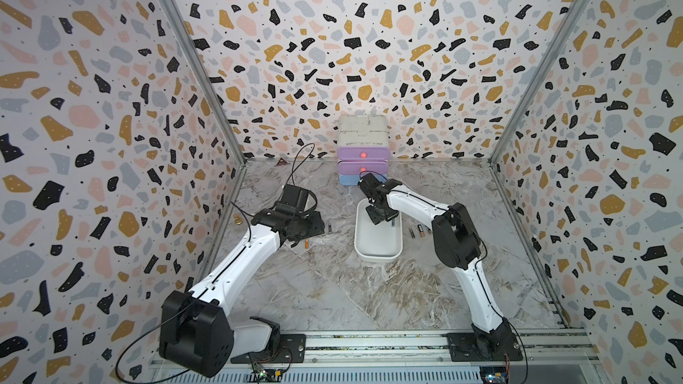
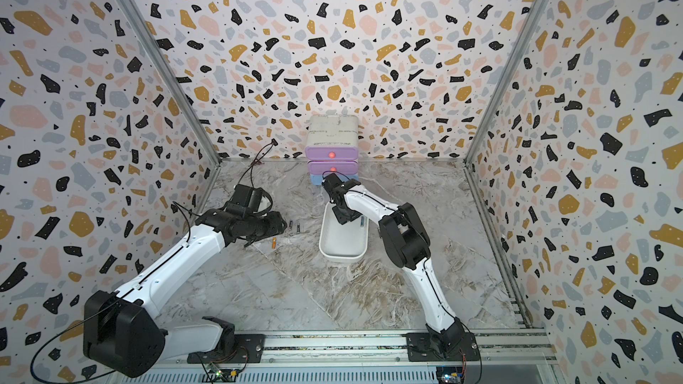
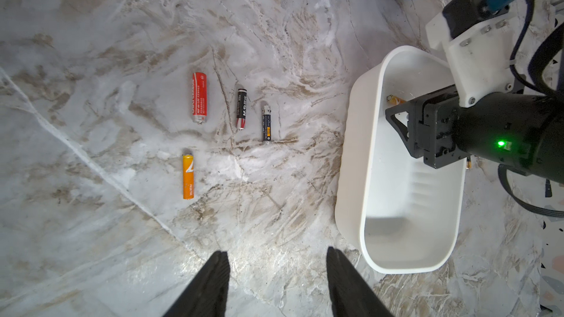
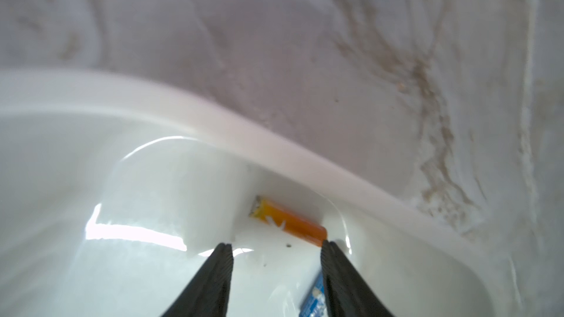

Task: Take the batteries out of the storage box
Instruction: Pick up the battery from the storage box.

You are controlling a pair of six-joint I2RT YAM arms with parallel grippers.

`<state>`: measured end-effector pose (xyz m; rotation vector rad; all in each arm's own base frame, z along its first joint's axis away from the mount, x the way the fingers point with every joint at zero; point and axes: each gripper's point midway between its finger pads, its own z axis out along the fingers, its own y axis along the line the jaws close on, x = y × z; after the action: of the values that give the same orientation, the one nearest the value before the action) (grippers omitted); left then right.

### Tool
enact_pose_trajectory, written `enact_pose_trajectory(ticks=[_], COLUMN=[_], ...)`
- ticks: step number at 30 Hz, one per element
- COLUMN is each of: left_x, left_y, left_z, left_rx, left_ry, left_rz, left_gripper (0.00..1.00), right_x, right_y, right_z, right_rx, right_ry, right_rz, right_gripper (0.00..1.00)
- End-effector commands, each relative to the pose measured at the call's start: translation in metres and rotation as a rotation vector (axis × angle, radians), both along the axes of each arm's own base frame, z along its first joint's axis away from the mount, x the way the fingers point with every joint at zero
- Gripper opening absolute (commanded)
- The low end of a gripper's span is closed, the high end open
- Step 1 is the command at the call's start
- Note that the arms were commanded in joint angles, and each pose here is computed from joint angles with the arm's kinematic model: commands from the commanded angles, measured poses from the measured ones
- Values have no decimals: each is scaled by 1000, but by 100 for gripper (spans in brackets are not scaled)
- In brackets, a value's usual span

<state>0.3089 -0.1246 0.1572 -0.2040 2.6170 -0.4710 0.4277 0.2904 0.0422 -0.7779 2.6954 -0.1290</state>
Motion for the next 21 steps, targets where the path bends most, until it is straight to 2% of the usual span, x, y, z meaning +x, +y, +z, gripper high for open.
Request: enact_pose_trajectory(ticks=[1,8,14,21], left_x=[3,2,1,0], left_y=[0,0,1,2], left_z=[2,3,2,5], left_rx=[2,5,14,14], left_ry=[-20,-19,-18,-23], left_rz=[-4,-8,-11,-9], left_gripper=[55,55,55,55], right_x=[-8,1,-2,8], right_y=[16,1,4,-15], right_z=[25,21,25,8], right_rx=[88,-42,31,-10], right_ry=[46,18,43,138], right_rz=[273,408,520,530], right_gripper=[53,56,58,57])
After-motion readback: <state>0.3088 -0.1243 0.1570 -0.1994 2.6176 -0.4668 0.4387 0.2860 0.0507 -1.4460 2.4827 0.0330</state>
